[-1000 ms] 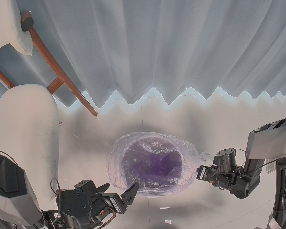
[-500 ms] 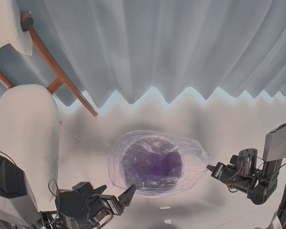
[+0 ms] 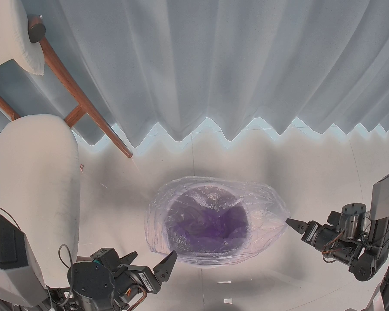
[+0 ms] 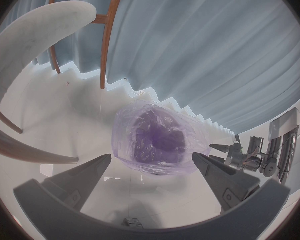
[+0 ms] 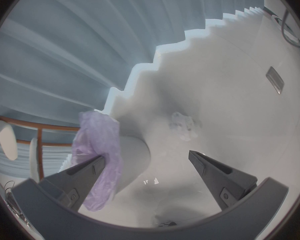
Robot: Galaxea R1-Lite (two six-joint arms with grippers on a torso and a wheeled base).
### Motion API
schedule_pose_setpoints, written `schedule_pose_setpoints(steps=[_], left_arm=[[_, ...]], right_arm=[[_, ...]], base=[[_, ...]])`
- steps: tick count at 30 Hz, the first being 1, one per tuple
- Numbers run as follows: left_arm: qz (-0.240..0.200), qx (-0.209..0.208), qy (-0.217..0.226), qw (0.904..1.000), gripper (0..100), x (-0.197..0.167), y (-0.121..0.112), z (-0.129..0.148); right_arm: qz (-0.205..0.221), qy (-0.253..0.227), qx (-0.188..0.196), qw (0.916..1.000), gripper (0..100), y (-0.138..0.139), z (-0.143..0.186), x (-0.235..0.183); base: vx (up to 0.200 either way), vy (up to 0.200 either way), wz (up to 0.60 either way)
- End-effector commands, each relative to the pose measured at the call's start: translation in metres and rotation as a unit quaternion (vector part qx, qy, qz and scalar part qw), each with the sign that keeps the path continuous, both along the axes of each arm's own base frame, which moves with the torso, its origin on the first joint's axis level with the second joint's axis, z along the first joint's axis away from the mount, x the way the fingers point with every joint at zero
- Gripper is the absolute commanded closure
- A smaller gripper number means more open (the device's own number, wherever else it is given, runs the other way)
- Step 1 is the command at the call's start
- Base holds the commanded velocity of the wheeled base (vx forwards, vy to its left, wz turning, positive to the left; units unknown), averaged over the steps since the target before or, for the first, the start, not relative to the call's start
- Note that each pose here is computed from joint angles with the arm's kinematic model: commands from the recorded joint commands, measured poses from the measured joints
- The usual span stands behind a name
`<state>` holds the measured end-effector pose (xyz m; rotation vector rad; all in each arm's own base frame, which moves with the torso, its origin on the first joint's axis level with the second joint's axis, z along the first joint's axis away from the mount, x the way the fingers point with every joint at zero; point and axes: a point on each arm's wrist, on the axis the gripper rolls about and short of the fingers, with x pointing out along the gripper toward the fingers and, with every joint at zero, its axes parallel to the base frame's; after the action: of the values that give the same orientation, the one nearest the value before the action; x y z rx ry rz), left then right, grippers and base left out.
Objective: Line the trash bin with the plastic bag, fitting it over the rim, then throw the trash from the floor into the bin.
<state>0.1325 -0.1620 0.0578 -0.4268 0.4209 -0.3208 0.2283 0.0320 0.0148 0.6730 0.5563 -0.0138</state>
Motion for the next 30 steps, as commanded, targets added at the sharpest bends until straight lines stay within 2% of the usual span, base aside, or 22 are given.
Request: schedule_pose_setpoints(steps=[1, 4, 7, 8, 9, 10, 11, 13, 16, 17, 23, 24, 26, 29, 30], left_arm=[[0.003, -0.002, -0.001, 1.0, 0, -0.004, 0.005, 0.003], [0.002, 0.0, -0.002, 1.0, 0, -0.004, 0.005, 0.002], [-0.002, 0.003, -0.001, 1.0, 0, -0.005, 0.004, 0.002], [-0.002, 0.003, -0.001, 1.0, 0, -0.005, 0.004, 0.002], [-0.002, 0.005, 0.0, 1.0, 0, -0.005, 0.004, 0.001], [-0.002, 0.005, 0.0, 1.0, 0, -0.005, 0.004, 0.001], [-0.002, 0.005, -0.001, 1.0, 0, -0.005, 0.004, 0.001], [-0.001, 0.003, -0.002, 1.0, 0, -0.005, 0.004, 0.002], [-0.001, 0.002, -0.003, 1.0, 0, -0.005, 0.004, 0.002], [0.0, 0.001, -0.004, 1.0, 0, -0.005, 0.005, 0.003], [0.014, 0.0, -0.01, 0.9999, 0, -0.004, 0.006, 0.005], [0.018, -0.008, -0.016, 0.9997, 0, -0.004, 0.008, 0.009], [0.021, -0.018, -0.025, 0.9993, 0, -0.004, 0.01, 0.014], [0.033, -0.03, -0.038, 0.9983, 0, -0.002, 0.016, 0.022], [0.046, -0.033, -0.056, 0.9968, 0, 0.001, 0.023, 0.03]], right_arm=[[0.074, -0.104, 0.008, 0.9918, 0, 0.015, 0.047, -0.014], [0.077, -0.109, 0.0, 0.991, 0, 0.013, 0.05, -0.016], [0.066, -0.004, -0.029, 0.9974, 0, 0.005, 0.022, -0.026], [0.066, 0.001, -0.03, 0.9974, 0, 0.004, 0.021, -0.026], [0.06, -0.002, -0.028, 0.9978, 0, 0.003, 0.021, -0.026], [0.057, -0.054, -0.011, 0.9968, 0, 0.003, 0.036, -0.023], [0.063, -0.074, -0.003, 0.9953, 0, 0.004, 0.042, -0.022], [0.098, -0.087, -0.002, 0.9914, 0, 0.012, 0.044, -0.02], [0.135, -0.099, -0.025, 0.9855, 0, 0.026, 0.042, -0.014], [0.147, -0.1, -0.051, 0.9828, 0, 0.034, 0.036, -0.006], [0.169, -0.096, -0.127, 0.9727, 0, 0.057, 0.013, 0.026], [0.179, -0.097, -0.142, 0.9688, 0, 0.063, 0.013, 0.032], [0.193, -0.101, -0.154, 0.9638, 0, 0.071, 0.017, 0.042], [0.201, -0.105, -0.16, 0.9607, 0, 0.079, 0.027, 0.053], [0.207, -0.098, -0.166, 0.9592, 0, 0.083, 0.037, 0.061]], base=[[0.0, 0.0, 0.0], [0.0, 0.0, 0.0], [0.0, 0.0, 0.0], [0.0, 0.0, 0.0], [0.0, 0.0, 0.0], [0.0, 0.0, 0.0], [0.0, 0.0, 0.0], [0.0, 0.0, 0.0], [0.0, 0.0, 0.0], [0.0, 0.0, 0.0], [0.0, 0.0, 0.0], [0.0, 0.0, 0.0], [0.0, 0.0, 0.0], [0.0, 0.0, 0.0], [0.0, 0.0, 0.0]])
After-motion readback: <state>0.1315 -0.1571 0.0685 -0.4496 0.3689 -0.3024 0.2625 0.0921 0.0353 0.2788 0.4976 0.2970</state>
